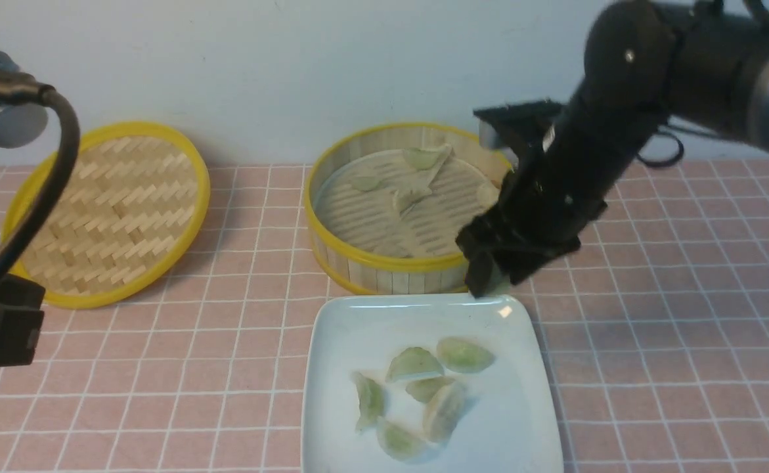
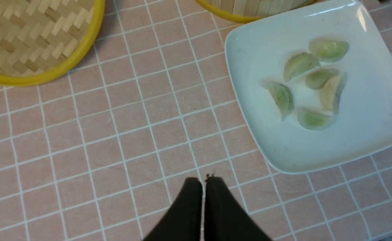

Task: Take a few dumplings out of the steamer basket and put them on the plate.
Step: Use the right arm to put the dumpling into the plate, then use the right arm to grab a dumpling from inside the steamer

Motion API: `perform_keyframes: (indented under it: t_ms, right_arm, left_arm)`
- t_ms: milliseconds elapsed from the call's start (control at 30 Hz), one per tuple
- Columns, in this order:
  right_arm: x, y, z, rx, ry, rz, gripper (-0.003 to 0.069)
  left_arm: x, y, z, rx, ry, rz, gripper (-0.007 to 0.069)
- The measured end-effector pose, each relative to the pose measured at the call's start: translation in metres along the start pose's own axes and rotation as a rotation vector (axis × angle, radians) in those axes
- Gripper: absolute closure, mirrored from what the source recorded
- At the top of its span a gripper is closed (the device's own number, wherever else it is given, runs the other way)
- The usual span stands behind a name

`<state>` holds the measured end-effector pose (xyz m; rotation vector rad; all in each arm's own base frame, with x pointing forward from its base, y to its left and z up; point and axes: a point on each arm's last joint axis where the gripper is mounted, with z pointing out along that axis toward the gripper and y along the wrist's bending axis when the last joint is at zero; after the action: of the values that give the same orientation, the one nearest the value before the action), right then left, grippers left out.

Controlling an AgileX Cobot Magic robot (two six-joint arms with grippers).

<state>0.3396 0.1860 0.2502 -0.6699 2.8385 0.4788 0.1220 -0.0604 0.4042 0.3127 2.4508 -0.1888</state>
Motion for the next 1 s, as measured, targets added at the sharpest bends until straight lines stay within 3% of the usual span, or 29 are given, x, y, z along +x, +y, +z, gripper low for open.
perform_keyframes:
  t_ms: [300, 567, 700, 900, 1000]
  right_arm:
    - [0.024, -0.002, 0.030, -0.016, 0.128, 0.032, 0.0328]
    - [0.024, 0.010, 0.039, 0.025, 0.168, -0.048, 0.0162]
    - [0.002, 0.011, 0.020, 0.088, 0.076, -0.112, 0.0097]
    - [-0.066, 0.000, -0.025, 0.204, -0.176, -0.189, 0.0087]
    - [-0.097, -0.020, -0.021, 0.235, -0.221, -0.201, 0.0087]
  left_arm:
    - [-0.006, -0.003, 0.015, -0.012, 0.050, 0.011, 0.0631]
    - [-0.009, -0.005, 0.022, -0.017, 0.075, 0.016, 0.0631]
    - [-0.009, -0.005, 0.022, -0.016, 0.076, 0.015, 0.0631]
    - [-0.009, -0.005, 0.022, -0.016, 0.076, 0.015, 0.0631]
    - [-0.009, -0.005, 0.022, -0.015, 0.076, 0.014, 0.0631]
